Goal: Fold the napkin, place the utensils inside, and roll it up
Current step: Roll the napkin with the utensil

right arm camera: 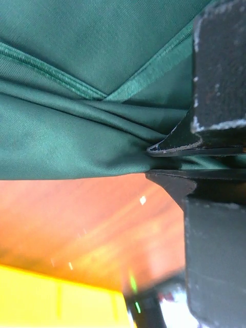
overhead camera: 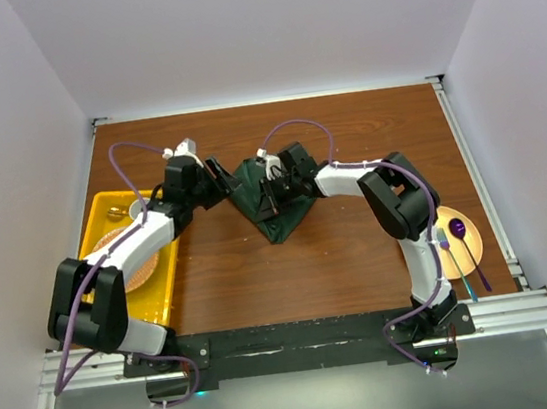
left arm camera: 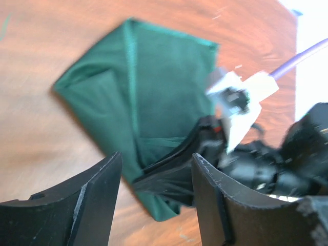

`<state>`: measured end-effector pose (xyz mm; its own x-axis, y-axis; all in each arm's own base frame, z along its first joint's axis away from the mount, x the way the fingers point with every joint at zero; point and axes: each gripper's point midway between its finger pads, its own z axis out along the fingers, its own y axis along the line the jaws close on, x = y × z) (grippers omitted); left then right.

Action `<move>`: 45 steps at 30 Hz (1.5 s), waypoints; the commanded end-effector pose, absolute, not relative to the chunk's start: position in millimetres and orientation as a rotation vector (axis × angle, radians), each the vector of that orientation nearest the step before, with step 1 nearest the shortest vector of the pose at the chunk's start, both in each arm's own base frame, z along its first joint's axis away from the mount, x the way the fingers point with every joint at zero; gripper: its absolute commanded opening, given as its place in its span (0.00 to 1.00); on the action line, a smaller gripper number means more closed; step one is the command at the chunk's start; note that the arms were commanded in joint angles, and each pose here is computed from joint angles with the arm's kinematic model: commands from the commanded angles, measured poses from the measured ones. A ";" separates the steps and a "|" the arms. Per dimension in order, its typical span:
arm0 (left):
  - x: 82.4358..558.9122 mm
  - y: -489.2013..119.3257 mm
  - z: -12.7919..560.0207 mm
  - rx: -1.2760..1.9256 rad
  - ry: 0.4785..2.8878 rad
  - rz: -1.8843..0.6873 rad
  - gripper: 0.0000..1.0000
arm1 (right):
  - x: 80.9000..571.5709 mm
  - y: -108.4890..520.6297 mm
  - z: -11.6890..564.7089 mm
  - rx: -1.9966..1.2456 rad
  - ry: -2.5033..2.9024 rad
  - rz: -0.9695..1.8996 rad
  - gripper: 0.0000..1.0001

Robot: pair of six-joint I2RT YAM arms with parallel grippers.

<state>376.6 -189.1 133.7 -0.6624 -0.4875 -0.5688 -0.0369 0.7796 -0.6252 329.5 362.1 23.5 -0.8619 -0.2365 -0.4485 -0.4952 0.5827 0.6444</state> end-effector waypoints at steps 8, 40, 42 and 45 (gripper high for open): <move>347.9 -197.9 47.4 -0.599 2.464 -0.628 0.64 | 291.1 353.5 -17.5 -0.423 2.752 1.378 0.00; 366.0 -190.9 -17.0 -0.607 2.488 -0.468 0.02 | 311.3 332.5 -5.2 -0.662 2.769 1.145 0.01; 365.6 -193.7 -16.9 -0.587 2.516 -0.465 0.00 | 315.4 329.6 12.9 -0.688 2.743 1.101 0.10; 354.6 -195.2 -24.2 -0.570 2.598 -0.447 0.00 | 323.0 321.0 35.2 -0.748 2.693 0.947 0.28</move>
<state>387.5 -208.9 21.3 -0.7284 -0.5127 -0.4545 -0.2400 0.8123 -0.5316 327.2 346.2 24.7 -0.9021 -0.3147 -0.2952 -0.4276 0.5609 0.7089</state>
